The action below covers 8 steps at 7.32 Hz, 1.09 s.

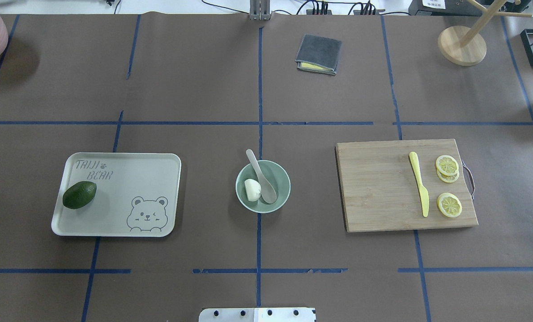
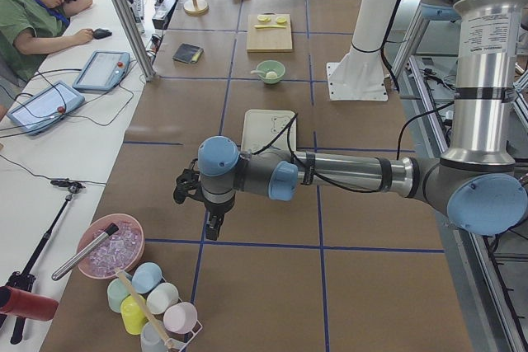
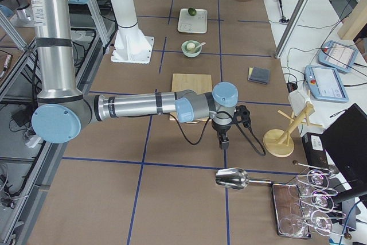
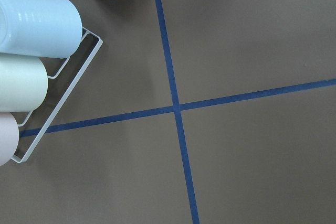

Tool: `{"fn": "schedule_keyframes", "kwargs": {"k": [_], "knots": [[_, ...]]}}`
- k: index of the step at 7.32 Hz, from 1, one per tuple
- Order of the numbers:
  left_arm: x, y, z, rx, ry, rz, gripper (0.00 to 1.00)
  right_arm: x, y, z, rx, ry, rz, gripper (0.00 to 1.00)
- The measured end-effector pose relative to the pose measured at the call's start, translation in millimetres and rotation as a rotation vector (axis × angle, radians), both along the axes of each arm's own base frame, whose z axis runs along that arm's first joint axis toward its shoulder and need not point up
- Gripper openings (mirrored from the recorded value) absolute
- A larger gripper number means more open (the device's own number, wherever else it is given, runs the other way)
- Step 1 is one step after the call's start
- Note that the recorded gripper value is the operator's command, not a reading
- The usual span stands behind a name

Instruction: Put spoon and bun in bowl

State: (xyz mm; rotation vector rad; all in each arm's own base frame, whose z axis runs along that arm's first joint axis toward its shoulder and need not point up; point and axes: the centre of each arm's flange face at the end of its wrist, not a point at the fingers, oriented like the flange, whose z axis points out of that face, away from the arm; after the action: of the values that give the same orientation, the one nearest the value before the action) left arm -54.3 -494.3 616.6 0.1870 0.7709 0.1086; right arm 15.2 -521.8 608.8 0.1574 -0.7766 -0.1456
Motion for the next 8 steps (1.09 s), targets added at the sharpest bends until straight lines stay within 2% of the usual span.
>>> {"fn": "schedule_keyframes", "kwargs": {"k": [3,6,8], "knots": [[-0.7,6.1,6.5,-0.011,0.000,-0.001,1.00,28.2,25.0,37.9,0.004,0.006,-0.035,1.00],[-1.4,11.1,11.4,-0.025,0.000,-0.003,1.00,36.3,27.8,41.8,-0.013,0.028,-0.025,1.00],[-1.9,18.3,19.2,-0.041,0.001,-0.004,1.00,35.6,29.1,43.8,-0.030,0.011,-0.018,1.00]]}}
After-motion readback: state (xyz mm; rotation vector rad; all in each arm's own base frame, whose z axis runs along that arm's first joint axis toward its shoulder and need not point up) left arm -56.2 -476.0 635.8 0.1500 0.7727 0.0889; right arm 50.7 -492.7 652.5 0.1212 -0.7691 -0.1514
